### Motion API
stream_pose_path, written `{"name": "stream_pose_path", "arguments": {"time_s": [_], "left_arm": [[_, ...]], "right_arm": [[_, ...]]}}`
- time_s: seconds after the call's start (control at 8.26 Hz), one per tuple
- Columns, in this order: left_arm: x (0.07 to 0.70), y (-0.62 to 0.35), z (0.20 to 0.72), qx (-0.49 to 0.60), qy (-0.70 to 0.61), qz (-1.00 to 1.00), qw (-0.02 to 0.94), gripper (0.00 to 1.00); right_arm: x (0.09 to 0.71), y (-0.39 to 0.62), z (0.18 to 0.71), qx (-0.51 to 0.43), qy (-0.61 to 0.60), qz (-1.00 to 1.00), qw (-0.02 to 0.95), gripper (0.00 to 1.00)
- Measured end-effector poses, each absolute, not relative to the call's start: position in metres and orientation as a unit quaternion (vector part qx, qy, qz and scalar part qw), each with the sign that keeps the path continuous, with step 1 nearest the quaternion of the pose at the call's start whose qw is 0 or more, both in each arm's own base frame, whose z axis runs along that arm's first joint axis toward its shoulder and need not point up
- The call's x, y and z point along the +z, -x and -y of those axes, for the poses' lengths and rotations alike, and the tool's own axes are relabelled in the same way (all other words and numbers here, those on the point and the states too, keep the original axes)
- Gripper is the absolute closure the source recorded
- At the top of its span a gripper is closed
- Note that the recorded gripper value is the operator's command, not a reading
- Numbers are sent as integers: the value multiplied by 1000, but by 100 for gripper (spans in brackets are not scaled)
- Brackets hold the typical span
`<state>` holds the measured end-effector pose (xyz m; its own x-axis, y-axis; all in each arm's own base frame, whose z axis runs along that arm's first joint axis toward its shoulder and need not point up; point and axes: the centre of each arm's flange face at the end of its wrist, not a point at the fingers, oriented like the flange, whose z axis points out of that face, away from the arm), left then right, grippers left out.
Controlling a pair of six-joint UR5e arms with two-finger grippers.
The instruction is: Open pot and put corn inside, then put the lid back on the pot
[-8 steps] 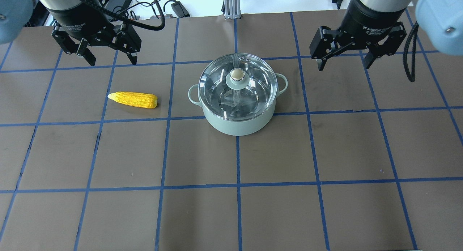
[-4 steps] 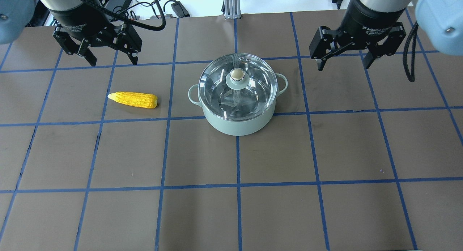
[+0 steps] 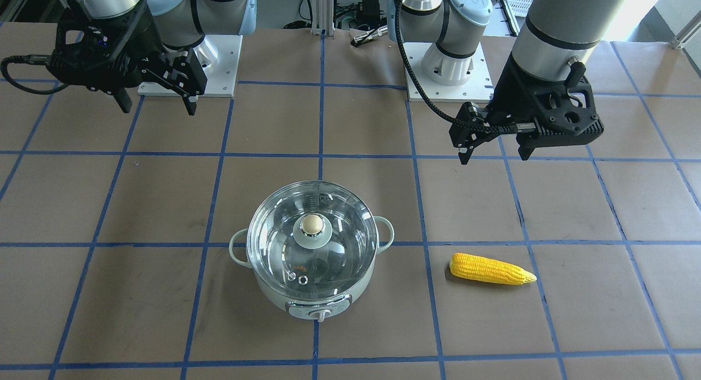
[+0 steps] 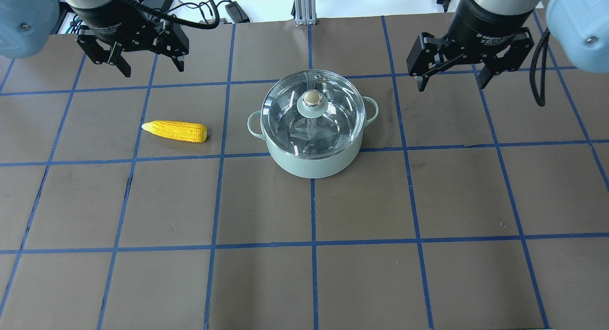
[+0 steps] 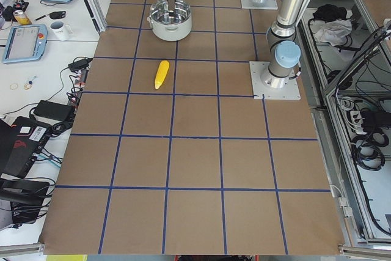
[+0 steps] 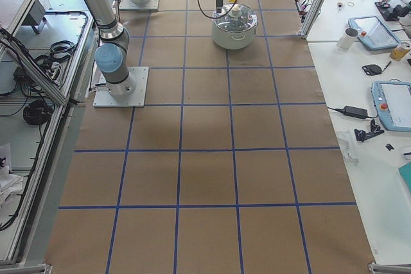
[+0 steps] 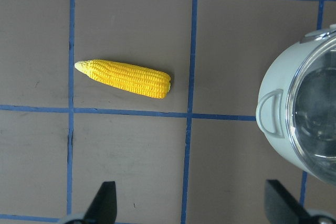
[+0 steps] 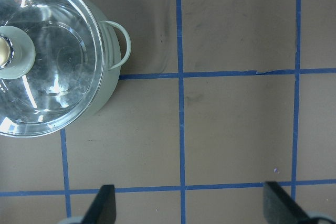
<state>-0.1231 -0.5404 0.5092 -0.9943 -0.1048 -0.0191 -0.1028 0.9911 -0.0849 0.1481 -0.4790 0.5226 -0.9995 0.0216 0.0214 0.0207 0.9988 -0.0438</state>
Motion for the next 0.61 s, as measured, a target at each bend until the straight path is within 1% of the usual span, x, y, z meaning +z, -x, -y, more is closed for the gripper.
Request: {"name": "stream_pose_path", "arguments": {"time_s": [0.36, 0.61], "left_arm": [[493, 124, 551, -29, 194, -981, -1, 0], [475, 122, 564, -16, 248, -969, 3, 0]], "right_arm": [[523, -148, 479, 24, 11, 1000, 11, 0], [524, -148, 479, 25, 10, 1000, 11, 0]]}}
